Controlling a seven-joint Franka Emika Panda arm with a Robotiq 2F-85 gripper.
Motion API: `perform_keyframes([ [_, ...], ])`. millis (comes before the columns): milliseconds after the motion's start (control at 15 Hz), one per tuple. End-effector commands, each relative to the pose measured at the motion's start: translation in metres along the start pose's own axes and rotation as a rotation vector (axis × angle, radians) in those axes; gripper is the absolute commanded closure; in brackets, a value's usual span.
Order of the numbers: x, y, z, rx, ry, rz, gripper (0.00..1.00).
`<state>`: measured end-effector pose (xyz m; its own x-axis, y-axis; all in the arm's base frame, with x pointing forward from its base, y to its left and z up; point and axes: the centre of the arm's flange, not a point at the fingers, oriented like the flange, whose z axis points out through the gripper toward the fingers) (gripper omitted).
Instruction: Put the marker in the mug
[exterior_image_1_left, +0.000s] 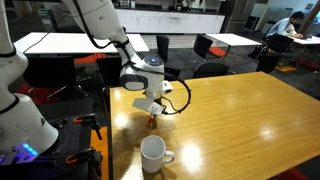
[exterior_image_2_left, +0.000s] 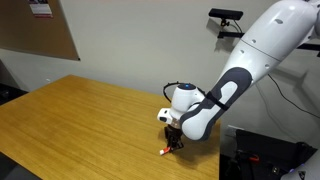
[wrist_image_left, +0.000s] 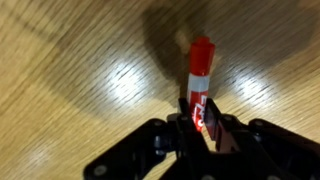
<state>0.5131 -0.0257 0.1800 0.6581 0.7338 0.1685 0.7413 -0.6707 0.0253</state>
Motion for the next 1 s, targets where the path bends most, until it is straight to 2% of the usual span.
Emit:
perform_keyframes([
  [0, 0.006, -0.011, -0.021, -0.093, 0.023, -0.004, 0.95],
  [467, 0.023, -0.022, -0.046, -0.301, 0.049, -0.038, 0.95],
  [933, 0.027, -0.014, -0.077, -0.494, 0.037, -0.050, 0.95],
])
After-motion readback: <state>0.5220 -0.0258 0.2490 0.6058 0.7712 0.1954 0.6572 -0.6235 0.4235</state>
